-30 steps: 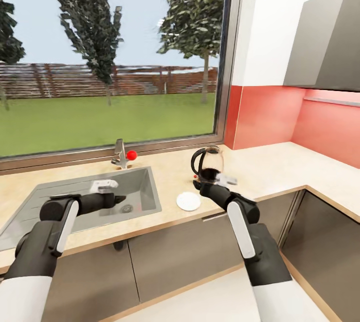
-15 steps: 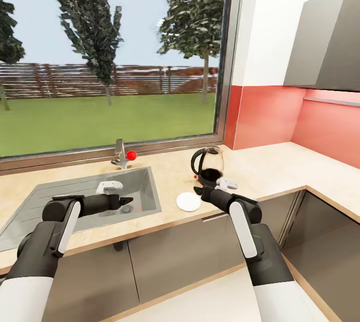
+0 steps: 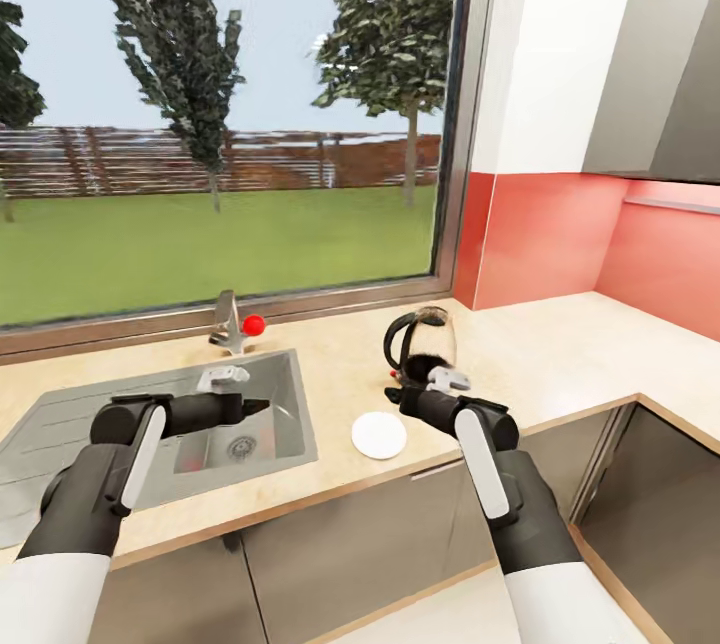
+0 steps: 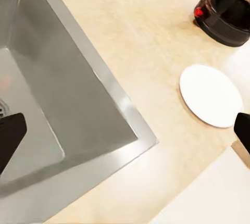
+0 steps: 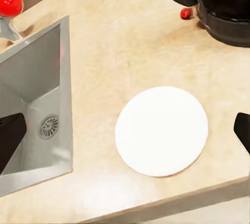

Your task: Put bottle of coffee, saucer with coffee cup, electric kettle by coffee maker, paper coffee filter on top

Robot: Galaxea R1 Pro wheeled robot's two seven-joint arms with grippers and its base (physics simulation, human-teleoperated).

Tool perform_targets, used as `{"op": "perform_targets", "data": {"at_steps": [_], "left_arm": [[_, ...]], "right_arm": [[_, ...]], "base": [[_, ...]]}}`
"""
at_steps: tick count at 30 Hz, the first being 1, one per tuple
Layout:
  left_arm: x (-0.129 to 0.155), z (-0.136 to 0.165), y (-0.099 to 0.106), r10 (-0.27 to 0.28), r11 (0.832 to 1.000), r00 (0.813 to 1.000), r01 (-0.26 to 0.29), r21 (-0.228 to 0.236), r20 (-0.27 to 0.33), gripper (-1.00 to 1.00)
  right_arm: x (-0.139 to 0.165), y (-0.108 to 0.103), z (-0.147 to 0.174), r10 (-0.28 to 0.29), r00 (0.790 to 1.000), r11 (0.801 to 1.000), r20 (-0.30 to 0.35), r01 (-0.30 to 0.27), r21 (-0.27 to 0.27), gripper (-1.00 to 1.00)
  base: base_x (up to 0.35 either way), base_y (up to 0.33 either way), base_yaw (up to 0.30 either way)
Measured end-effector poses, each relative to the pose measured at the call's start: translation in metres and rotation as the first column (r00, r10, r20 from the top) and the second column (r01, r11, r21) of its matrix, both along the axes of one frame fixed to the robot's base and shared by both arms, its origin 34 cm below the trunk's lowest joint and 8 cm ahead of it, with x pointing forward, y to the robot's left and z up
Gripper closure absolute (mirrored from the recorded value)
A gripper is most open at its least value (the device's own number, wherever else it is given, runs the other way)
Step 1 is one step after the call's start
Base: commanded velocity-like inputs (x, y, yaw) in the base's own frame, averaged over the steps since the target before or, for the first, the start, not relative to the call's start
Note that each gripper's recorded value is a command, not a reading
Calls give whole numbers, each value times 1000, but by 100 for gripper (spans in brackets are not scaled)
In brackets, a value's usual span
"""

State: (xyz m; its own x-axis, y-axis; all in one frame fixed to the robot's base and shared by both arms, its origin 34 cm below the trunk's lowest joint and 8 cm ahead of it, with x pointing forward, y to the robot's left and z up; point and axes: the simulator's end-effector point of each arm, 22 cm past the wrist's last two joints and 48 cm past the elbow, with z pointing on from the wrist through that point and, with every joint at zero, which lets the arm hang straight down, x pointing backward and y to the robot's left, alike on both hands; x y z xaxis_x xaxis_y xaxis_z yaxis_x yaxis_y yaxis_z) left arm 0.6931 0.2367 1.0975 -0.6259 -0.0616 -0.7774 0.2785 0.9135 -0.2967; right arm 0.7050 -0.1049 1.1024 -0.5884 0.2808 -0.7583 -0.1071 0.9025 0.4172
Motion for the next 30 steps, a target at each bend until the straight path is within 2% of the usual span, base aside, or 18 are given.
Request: {"op": "perform_targets", "data": {"at_steps": [7,14,21,25,30], "left_arm": [[0,-2,-1,2,1000,1000,-2,-6,-6,-100],[0,-7,-5,-1,1000,1000,0,-16,-17,-100],[-3,-22,-4,2,1000,998,-3,-22,-56,-100],[-6,-40,-3,5,1000,995,-8,-29,-103,-100],[-9,-58,-3,7,999,989,-13,-39,-149,-100]], "right_arm": [[-3,2,-22,6,999,1000,-51,-6,-5,-100],[-3,2,-28,6,998,1000,-63,-7,-8,-100],[-8,4,-51,12,993,1000,-118,-14,-16,-100],[-13,6,-71,18,986,1000,-164,-21,-18,-100],[-15,7,-77,21,984,1000,-179,-25,-18,-100]], "base": [[132,0,-90],[22,0,-31],[93,-26,-137],[20,-6,-25],[4,-1,-5]]}}
